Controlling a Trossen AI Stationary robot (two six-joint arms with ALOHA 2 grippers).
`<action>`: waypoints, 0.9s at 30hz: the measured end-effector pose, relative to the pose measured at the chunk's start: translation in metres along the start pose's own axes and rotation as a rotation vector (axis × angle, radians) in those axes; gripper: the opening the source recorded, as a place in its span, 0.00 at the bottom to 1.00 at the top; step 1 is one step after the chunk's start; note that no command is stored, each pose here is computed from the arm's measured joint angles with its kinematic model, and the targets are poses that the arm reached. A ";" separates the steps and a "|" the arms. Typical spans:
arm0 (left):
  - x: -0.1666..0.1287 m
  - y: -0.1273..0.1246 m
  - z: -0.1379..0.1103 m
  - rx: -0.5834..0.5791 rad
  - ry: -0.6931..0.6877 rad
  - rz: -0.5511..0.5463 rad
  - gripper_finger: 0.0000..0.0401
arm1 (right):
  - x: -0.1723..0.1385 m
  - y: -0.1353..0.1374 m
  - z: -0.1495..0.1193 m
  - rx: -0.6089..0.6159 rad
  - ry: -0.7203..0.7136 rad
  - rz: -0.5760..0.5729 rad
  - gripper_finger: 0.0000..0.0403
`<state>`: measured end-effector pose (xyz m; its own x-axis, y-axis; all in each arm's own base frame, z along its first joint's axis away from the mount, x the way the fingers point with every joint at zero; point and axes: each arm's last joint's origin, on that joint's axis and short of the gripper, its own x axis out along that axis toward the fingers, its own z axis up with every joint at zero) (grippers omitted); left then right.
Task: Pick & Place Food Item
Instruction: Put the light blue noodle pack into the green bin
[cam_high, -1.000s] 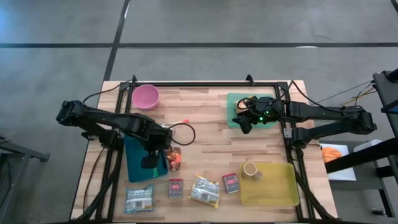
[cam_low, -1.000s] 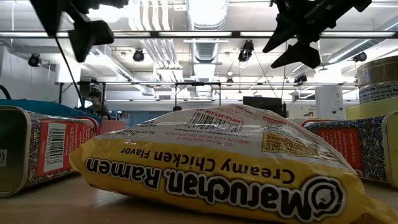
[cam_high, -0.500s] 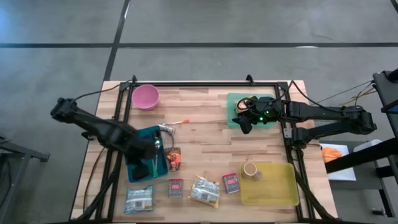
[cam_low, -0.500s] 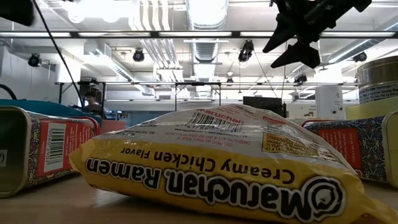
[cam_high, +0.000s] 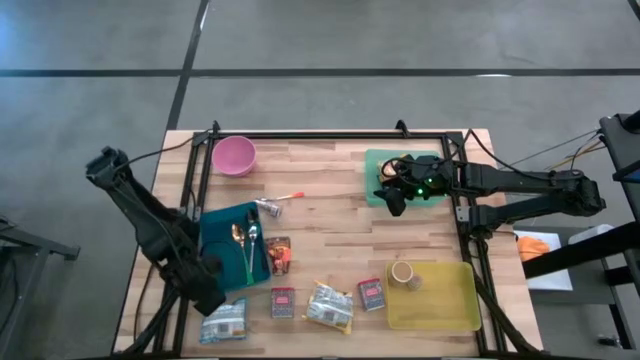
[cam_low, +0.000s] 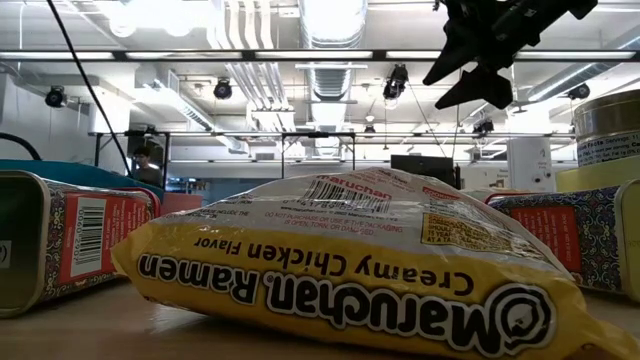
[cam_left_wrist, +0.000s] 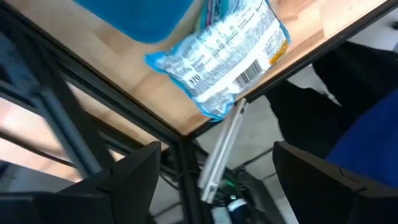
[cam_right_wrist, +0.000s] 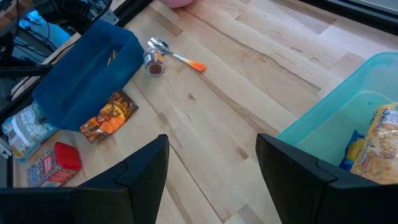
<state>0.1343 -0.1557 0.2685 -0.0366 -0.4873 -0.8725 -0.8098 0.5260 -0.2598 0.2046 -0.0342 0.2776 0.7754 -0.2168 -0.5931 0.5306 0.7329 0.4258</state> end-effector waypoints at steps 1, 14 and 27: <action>0.003 -0.001 -0.001 -0.014 0.006 -0.014 0.78 | 0.000 0.000 0.000 0.000 0.000 0.000 0.59; 0.047 0.007 0.016 -0.112 0.033 -0.087 0.78 | 0.000 0.000 0.000 -0.008 0.002 0.002 0.59; 0.084 0.003 0.022 -0.012 0.019 -0.018 0.78 | 0.000 0.000 0.000 -0.038 0.013 0.015 0.59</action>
<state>0.1417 -0.1793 0.1853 -0.0326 -0.5097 -0.8597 -0.8176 0.5084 -0.2704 0.2046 -0.0338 0.2774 0.7785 -0.1980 -0.5957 0.5057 0.7599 0.4084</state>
